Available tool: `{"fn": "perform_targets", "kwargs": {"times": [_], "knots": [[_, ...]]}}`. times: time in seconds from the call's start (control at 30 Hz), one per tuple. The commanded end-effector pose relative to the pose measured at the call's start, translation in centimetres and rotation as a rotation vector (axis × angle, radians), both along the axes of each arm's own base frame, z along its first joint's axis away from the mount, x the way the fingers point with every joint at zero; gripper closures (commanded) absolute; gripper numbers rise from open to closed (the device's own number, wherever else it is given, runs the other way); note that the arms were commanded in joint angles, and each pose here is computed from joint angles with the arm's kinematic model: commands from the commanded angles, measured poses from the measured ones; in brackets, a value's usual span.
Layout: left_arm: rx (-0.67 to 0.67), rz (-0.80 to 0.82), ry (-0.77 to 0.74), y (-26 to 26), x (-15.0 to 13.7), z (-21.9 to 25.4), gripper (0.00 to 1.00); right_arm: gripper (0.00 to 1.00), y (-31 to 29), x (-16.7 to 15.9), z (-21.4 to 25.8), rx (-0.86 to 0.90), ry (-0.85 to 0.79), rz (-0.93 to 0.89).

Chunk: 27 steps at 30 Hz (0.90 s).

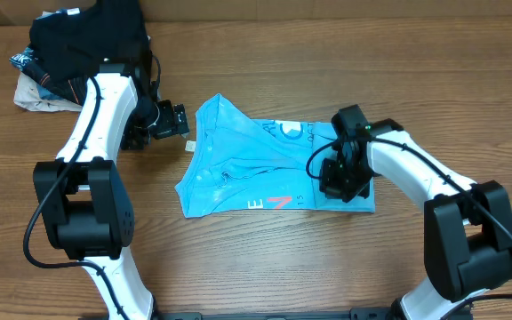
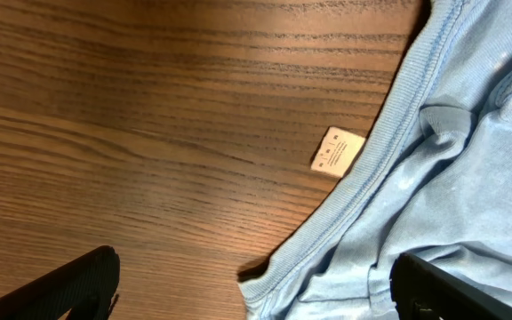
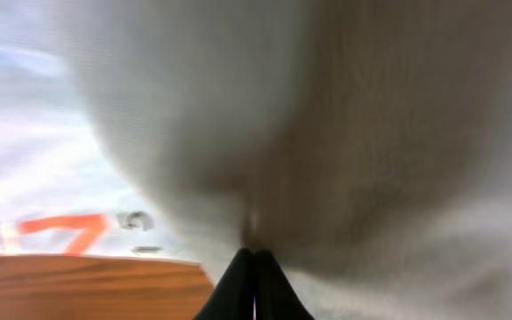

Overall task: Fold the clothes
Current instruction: 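Release the fold and lift the right gripper away to the upper right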

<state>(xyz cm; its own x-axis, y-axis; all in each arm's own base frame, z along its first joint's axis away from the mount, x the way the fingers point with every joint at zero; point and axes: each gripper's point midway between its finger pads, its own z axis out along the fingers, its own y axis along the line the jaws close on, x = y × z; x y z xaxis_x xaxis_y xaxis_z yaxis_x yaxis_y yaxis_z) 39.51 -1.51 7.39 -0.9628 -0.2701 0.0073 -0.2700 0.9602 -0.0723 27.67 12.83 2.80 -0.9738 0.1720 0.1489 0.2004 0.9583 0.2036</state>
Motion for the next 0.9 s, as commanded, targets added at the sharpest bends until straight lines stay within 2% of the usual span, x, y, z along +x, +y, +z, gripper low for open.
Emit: {"fn": "perform_targets", "kwargs": {"times": [0.0,0.03,0.13,0.2,0.37,0.57,0.8,0.87], "knots": [[-0.007,0.0,-0.004,-0.4,0.2,0.0,0.0,0.96,0.6,4.7,4.8,0.051,-0.159,-0.034],[-0.007,0.0,-0.005,-0.4,0.2,0.1,0.0,0.94,0.6,5.9,5.9,0.061,-0.197,-0.043],[-0.007,0.0,-0.01,-0.4,0.4,0.0,0.0,0.76,0.5,9.6,8.7,0.094,-0.326,-0.068],[-0.007,0.0,-0.01,-0.4,0.4,0.0,0.0,0.73,0.4,11.5,9.6,0.113,-0.404,-0.082],[-0.007,0.0,-0.01,-0.4,0.4,0.0,0.0,0.74,0.0,13.2,8.5,0.109,-0.43,-0.098],[-0.007,0.0,-0.01,-0.4,0.4,0.1,0.0,0.82,0.0,13.8,4.5,0.082,-0.365,-0.103],[-0.007,0.0,-0.007,-0.4,0.3,0.0,0.0,0.82,0.2,14.7,0.2,0.071,-0.315,-0.124],[-0.008,0.0,-0.007,-0.4,0.3,0.0,0.0,0.85,0.3,15.3,-0.3,0.074,-0.33,-0.12]]}}
